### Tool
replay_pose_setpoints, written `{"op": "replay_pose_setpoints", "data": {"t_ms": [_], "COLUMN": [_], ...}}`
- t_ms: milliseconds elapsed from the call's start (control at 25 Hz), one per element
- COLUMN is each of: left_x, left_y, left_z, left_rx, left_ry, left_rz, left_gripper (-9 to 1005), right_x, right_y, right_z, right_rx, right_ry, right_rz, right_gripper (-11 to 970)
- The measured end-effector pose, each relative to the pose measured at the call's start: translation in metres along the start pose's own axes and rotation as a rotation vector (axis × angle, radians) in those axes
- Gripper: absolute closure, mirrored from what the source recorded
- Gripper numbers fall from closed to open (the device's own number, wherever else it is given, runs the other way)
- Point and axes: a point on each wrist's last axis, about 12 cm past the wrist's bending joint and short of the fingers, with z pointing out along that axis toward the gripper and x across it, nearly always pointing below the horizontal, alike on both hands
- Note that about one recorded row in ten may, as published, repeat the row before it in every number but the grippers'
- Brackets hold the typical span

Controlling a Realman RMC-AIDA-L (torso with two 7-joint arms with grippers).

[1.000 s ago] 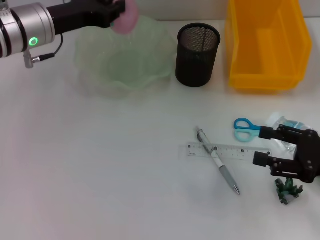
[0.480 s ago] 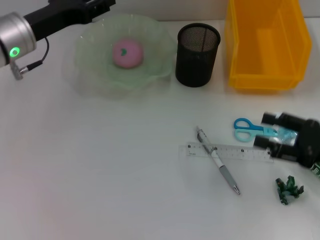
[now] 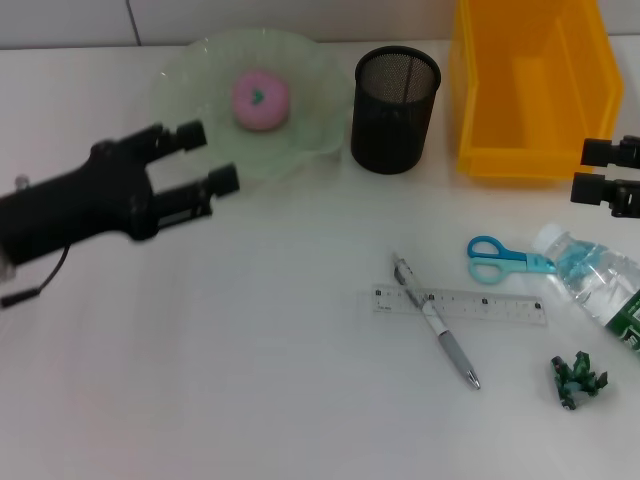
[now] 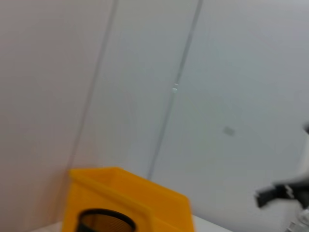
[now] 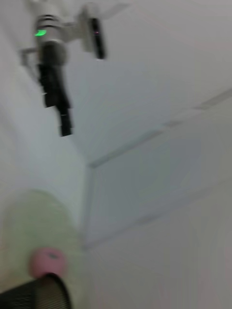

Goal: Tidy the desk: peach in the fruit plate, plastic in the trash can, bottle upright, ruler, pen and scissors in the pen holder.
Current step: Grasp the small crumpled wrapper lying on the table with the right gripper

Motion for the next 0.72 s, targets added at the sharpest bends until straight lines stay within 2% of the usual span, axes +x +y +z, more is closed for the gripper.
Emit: {"op": "replay_pose_setpoints", "data": {"t_ms": [120,160,200,320,400,520,720], "left_x": [0.005,0.013,0.016,0.022,0.025,0.03,0.034], "left_y": [-0.005,-0.015,-0.018,-0.021,-0.022,-0.023,-0.022], "left_z": [-0.006,-0.018,-0.021,-0.023,-0.022,-0.02,-0.017], "left_rx": [0.01,0.029,0.034,0.045,0.05,0.05,0.046], "left_ry": [0.0,-0.004,0.003,0.036,0.058,0.076,0.081], "left_rz": [0.003,0.008,0.005,-0.003,-0.012,-0.023,-0.04], "left_gripper": [198,199,199,200,201,201,203], "right_x": [-0.04,-0.053,-0.064,-0.088,-0.092,-0.086,-0.066], "right_y": [0.013,0.018,0.024,0.044,0.058,0.071,0.076], "right_z": [0.002,0.004,0.008,0.027,0.045,0.068,0.088], "right_rx": [0.008,0.013,0.021,0.03,0.022,0.053,0.046], "right_ry": [0.185,0.253,0.32,0.548,0.704,0.892,1.039], "right_rz": [-0.056,-0.091,-0.119,-0.231,-0.309,-0.384,-0.411], "right_gripper": [173,173,173,173,173,174,174]}}
